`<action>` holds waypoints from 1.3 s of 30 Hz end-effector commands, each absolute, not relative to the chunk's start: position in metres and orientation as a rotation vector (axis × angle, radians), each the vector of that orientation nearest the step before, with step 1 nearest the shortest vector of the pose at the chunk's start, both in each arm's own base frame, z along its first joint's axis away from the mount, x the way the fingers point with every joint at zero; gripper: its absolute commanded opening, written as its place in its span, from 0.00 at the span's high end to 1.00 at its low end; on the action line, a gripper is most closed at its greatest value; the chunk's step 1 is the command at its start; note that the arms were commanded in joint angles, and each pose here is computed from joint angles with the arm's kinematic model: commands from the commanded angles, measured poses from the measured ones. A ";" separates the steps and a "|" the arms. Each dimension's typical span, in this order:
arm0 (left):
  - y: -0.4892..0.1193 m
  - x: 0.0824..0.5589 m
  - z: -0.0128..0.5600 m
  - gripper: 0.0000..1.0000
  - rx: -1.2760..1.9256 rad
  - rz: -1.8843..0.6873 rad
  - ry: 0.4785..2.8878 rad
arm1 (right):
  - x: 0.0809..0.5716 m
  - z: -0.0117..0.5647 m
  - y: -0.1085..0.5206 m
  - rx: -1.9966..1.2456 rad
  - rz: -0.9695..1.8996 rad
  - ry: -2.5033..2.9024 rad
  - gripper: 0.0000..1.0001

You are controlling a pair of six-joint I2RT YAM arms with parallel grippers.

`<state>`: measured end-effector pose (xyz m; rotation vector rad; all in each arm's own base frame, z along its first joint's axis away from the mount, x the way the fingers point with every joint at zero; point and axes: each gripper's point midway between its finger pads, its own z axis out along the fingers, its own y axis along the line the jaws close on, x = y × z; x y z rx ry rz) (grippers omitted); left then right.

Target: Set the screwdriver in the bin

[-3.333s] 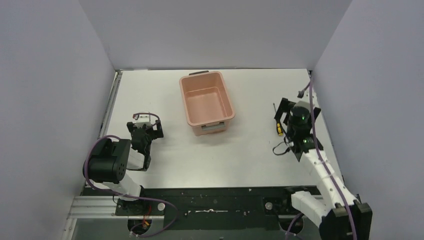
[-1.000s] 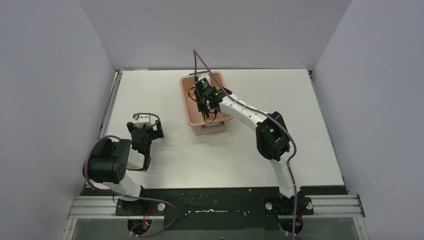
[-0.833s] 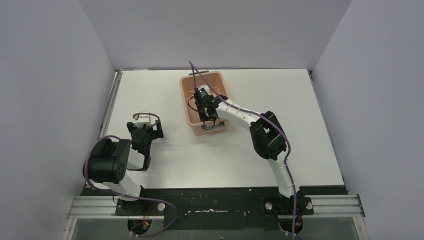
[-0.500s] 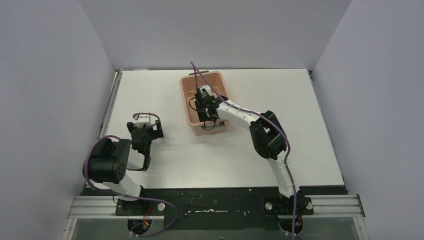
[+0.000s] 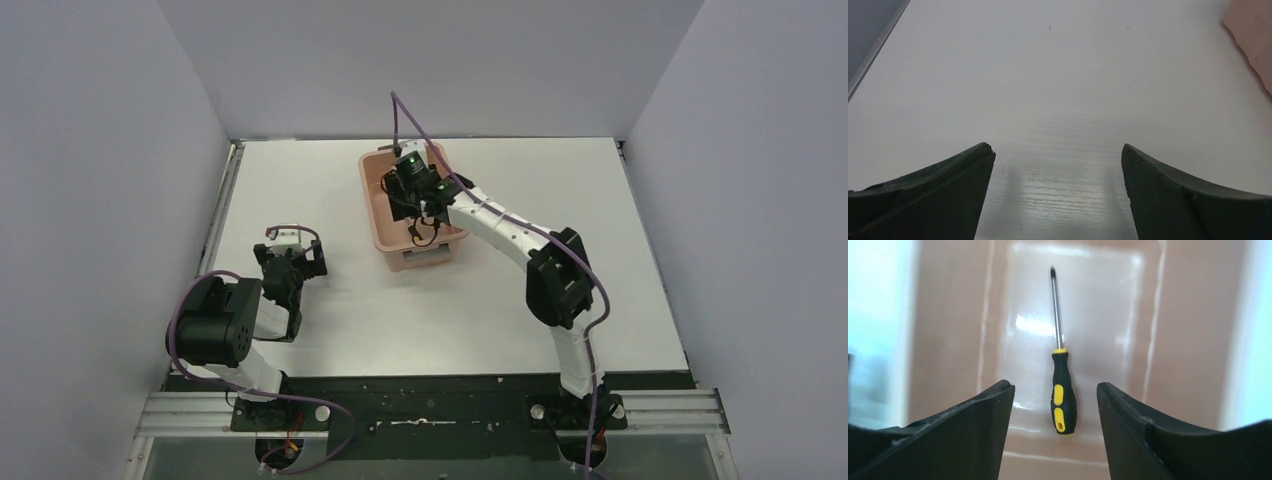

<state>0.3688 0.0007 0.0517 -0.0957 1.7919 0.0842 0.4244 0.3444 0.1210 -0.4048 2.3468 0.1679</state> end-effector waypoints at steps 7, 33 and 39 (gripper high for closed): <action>0.000 0.380 0.073 0.03 -0.085 0.078 1.713 | 0.418 0.321 0.287 -0.350 0.235 1.908 0.00; 0.000 0.380 0.074 0.02 -0.085 0.078 1.712 | 0.335 0.145 0.028 0.167 -0.087 1.707 0.00; 0.000 0.380 0.074 0.03 -0.086 0.078 1.712 | 0.331 0.135 0.021 0.179 -0.117 1.722 0.00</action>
